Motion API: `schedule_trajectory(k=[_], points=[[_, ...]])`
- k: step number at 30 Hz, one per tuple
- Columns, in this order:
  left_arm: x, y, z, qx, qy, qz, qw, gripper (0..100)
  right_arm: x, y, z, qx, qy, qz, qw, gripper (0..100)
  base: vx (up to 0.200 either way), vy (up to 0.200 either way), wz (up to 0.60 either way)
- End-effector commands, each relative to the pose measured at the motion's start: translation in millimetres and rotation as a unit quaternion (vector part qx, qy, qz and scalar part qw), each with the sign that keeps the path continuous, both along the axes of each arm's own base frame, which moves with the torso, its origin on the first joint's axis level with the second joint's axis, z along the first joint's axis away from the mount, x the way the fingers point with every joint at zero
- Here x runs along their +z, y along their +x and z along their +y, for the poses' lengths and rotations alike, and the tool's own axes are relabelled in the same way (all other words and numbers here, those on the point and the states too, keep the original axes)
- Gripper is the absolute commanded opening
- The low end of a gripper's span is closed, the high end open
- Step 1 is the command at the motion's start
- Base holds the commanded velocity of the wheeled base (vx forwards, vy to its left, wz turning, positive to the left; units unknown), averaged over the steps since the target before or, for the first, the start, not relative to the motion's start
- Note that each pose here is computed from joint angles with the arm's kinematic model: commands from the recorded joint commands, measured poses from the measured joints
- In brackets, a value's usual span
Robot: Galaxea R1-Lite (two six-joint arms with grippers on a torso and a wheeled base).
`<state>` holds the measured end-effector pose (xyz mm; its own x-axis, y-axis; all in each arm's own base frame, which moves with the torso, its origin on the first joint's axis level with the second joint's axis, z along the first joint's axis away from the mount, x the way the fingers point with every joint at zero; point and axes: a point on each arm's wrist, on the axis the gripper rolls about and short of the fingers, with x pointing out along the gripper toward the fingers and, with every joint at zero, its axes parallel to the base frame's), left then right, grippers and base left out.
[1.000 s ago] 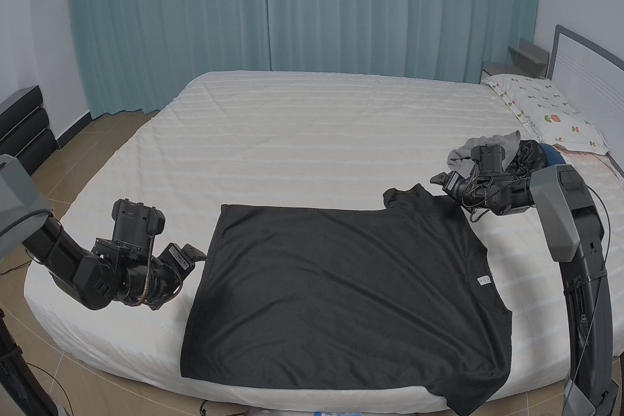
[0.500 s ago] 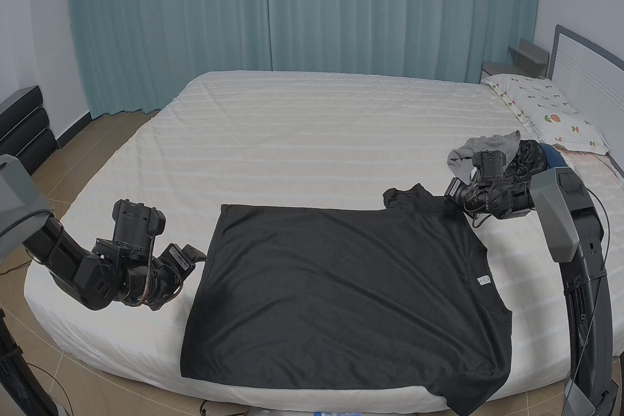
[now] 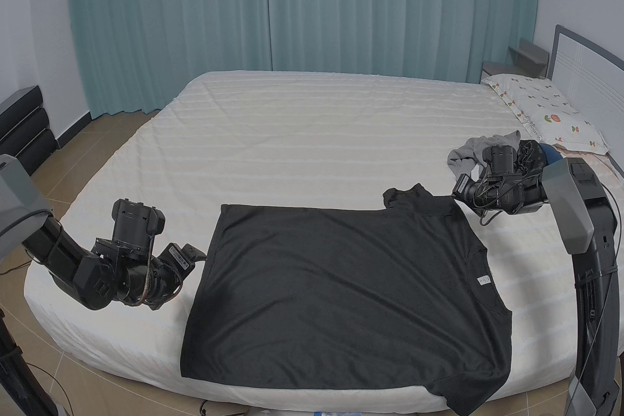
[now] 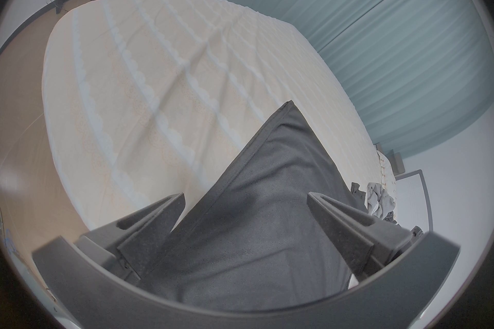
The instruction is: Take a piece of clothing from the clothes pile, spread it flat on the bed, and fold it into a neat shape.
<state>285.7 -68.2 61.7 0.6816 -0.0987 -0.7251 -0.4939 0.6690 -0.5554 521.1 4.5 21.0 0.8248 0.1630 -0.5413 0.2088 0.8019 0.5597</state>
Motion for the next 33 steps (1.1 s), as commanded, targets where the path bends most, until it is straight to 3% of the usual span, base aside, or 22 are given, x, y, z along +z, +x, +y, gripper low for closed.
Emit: schedule_trajectory(k=[1, 15, 16, 21, 29, 33], points=[[0, 0, 0, 0.000, 0.000, 0.000, 1.0000, 100, 2, 1, -2, -0.001, -0.001, -0.002, 1.0000, 100, 0.000, 0.000, 0.00], [-3, -1, 1, 0.002, 0.001, 0.005, 1.0000, 100, -34, 23, 6, -0.002, -0.004, -0.009, 0.9999, 100, 0.000, 0.000, 0.00], [-3, -1, 1, 0.002, 0.001, 0.006, 1.0000, 100, -35, 23, 8, 0.000, -0.004, -0.009, 1.0000, 0, 0.000, 0.000, 0.00], [-3, -1, 1, 0.002, 0.001, 0.005, 1.0000, 100, -38, 23, 8, -0.003, -0.004, -0.006, 1.0000, 0, 0.000, 0.000, 0.00], [-2, -1, 1, 0.002, 0.001, 0.003, 1.0000, 100, -13, 15, 0, -0.010, 0.002, -0.014, 0.9998, 0, 0.000, 0.000, 0.00], [0, -1, 1, 0.002, 0.000, 0.002, 1.0000, 100, 0, -3, 0, 0.009, 0.009, 0.005, 0.9999, 0, 0.000, 0.000, 0.00]])
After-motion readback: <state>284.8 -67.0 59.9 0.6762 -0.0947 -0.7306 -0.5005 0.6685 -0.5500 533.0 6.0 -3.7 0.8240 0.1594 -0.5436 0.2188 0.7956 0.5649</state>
